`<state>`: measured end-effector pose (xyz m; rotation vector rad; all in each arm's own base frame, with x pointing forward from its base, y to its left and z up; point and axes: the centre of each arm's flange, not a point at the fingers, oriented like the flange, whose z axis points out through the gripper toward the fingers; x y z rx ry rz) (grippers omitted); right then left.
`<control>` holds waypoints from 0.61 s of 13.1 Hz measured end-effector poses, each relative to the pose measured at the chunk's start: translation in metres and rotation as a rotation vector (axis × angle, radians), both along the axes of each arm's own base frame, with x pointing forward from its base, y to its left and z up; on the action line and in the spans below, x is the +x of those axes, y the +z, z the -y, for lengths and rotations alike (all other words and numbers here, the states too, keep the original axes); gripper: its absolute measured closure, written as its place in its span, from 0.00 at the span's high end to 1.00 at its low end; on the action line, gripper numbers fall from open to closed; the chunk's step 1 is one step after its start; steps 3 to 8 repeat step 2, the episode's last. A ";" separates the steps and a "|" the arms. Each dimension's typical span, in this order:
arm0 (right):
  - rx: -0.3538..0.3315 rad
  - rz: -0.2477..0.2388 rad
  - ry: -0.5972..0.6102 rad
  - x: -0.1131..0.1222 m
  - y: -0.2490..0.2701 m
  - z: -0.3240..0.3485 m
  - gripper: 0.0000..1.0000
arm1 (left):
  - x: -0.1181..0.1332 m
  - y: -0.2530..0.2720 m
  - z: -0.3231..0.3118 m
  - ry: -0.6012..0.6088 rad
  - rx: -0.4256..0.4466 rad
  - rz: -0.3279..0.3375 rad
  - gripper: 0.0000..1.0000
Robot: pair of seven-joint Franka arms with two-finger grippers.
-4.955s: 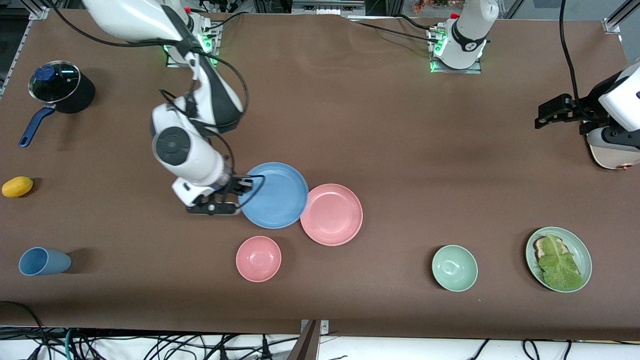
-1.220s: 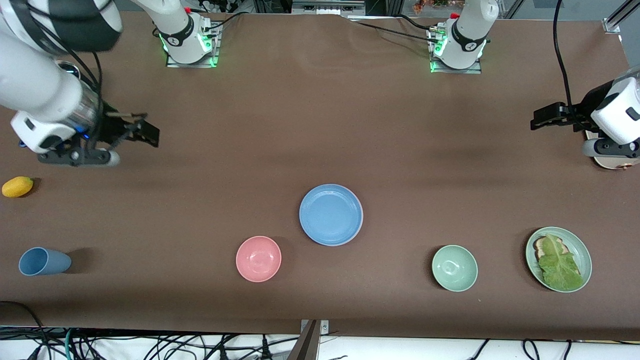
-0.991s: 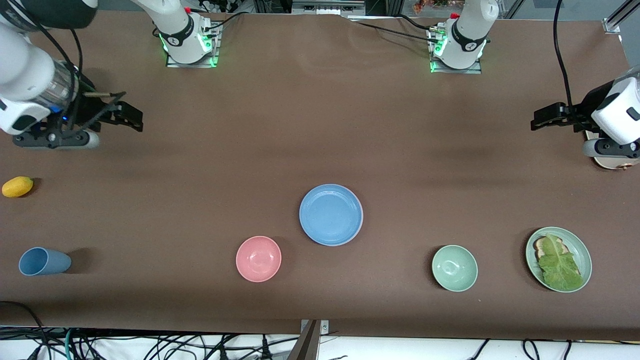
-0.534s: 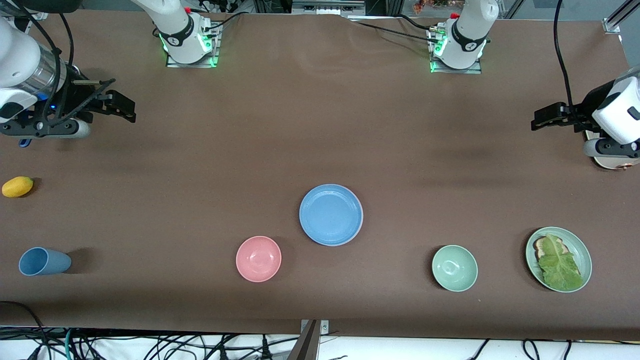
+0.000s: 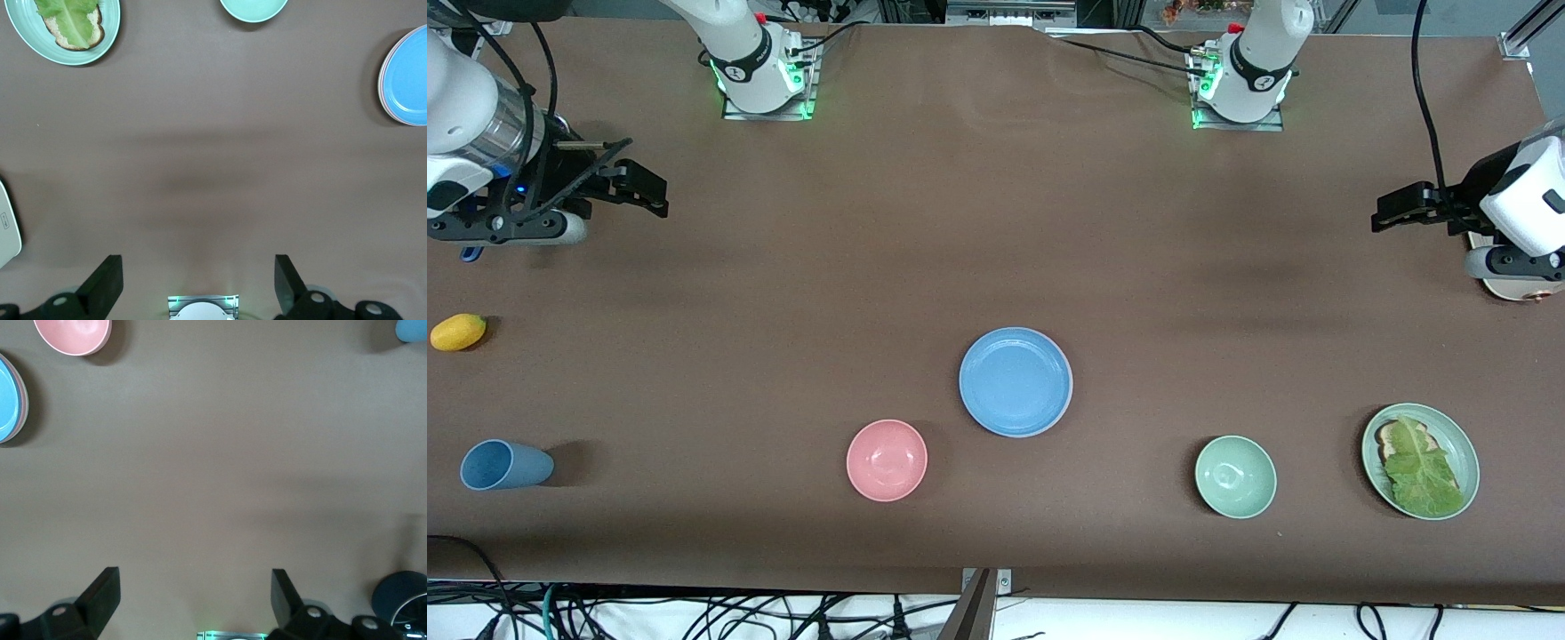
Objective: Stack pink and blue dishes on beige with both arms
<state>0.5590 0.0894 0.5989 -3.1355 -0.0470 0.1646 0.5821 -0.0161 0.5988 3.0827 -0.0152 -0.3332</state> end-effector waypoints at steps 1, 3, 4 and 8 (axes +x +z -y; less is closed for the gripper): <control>0.000 0.000 0.000 0.000 0.000 0.000 1.00 | 0.000 0.000 0.000 0.000 0.000 0.000 1.00; 0.000 0.000 0.000 0.000 0.000 0.000 1.00 | 0.000 0.000 0.000 0.000 0.000 0.000 1.00; 0.000 0.000 0.000 0.000 0.000 0.000 1.00 | 0.000 0.000 0.000 0.000 0.000 0.000 1.00; 0.000 0.000 0.000 0.000 0.000 0.000 1.00 | 0.000 0.000 0.000 0.000 0.000 0.000 1.00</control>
